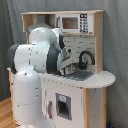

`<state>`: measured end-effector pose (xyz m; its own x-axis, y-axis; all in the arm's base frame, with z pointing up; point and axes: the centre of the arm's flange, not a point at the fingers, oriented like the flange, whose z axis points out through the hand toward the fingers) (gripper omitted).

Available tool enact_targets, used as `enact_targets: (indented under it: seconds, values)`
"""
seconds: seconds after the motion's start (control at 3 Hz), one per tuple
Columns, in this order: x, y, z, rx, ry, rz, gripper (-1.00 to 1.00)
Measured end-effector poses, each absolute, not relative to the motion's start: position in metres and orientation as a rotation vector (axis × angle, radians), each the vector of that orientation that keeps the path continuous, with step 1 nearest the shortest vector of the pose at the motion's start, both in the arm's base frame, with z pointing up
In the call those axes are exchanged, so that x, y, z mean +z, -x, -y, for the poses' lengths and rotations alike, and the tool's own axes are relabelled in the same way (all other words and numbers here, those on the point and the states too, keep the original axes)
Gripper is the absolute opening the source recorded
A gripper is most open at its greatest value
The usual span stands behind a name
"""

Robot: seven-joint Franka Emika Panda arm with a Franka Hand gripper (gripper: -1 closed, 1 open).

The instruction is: Play with the kitchen

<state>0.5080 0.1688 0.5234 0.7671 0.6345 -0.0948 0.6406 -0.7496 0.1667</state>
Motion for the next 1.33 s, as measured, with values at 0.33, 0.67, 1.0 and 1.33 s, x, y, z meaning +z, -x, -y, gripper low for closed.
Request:
enact_targets:
  seconds: [0.33, 0.67, 1.0, 1.33]
  values:
    - [0.513, -0.521, -0.169, -0.064, -2.783, -1.012, -1.0]
    - [0.501, -0.533, -0.167, -0.086, -2.791, -1.015, -1.0]
    - [0.491, -0.546, -0.165, -0.094, -2.793, -1.009, -1.0]
    - [0.486, -0.557, -0.166, -0.064, -2.817, -0.999, -1.0]
